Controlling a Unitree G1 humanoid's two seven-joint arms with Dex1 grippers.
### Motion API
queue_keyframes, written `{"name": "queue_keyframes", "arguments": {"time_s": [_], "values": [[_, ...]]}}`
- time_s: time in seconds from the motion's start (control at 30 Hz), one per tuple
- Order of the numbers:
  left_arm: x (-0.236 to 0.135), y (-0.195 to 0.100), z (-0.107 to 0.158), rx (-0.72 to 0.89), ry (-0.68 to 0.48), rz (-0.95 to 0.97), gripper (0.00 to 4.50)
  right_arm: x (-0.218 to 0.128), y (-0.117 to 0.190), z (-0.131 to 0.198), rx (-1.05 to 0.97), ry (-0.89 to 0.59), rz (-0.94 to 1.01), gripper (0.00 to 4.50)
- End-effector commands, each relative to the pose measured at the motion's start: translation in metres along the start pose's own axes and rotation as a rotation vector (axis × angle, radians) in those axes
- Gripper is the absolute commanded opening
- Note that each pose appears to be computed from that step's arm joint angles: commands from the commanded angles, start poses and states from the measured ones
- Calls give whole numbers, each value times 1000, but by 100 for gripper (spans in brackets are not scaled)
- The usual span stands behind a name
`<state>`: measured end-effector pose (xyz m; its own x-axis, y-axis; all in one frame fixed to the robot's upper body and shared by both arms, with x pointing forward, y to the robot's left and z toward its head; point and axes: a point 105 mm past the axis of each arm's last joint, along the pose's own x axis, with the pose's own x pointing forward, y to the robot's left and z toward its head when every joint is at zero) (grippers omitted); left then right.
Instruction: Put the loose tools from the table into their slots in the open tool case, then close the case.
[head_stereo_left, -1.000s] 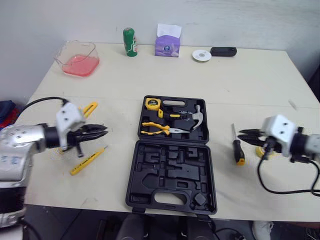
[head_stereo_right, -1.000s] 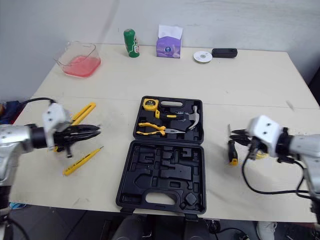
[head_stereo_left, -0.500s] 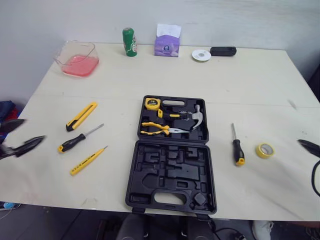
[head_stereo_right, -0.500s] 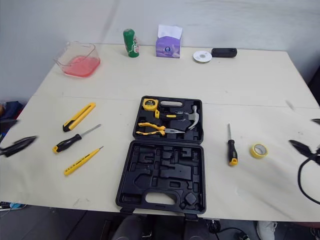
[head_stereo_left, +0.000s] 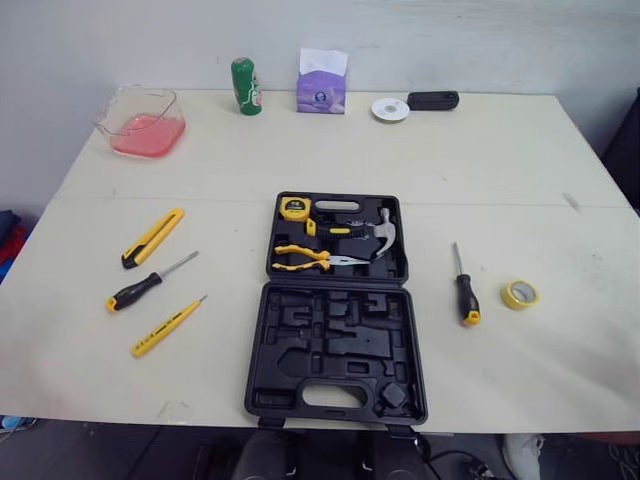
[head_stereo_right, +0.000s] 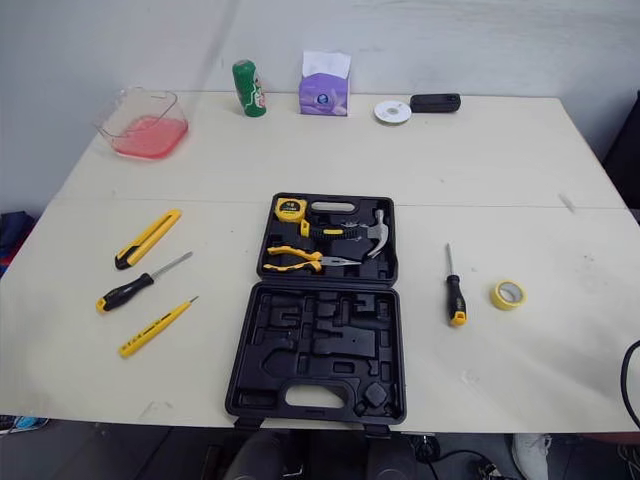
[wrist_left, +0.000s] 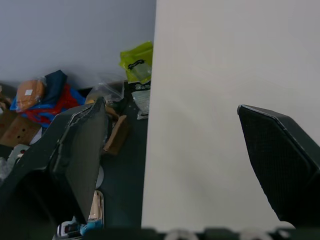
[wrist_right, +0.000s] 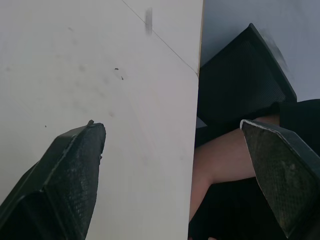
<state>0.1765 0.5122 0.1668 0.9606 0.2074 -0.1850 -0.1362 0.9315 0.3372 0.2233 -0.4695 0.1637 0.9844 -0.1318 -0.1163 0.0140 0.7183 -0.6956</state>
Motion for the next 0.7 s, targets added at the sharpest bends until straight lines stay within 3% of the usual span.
{"name": "queue_keyframes", "arguments": {"time_s": [0.03,0.27,0.37,0.5,0.7], "values": [[-2,3,19,31,-65,-16,443,11,12,18,27,-67,81,450],[-5,-18,29,88,-87,-169,443,35,38,79,131,-296,185,450],[-6,-22,32,97,-86,-206,443,32,51,118,195,-474,318,450],[-7,-34,34,16,-70,-311,443,37,47,130,235,-488,330,450],[0,-71,56,93,64,-614,443,29,96,213,309,-680,693,450]]}}
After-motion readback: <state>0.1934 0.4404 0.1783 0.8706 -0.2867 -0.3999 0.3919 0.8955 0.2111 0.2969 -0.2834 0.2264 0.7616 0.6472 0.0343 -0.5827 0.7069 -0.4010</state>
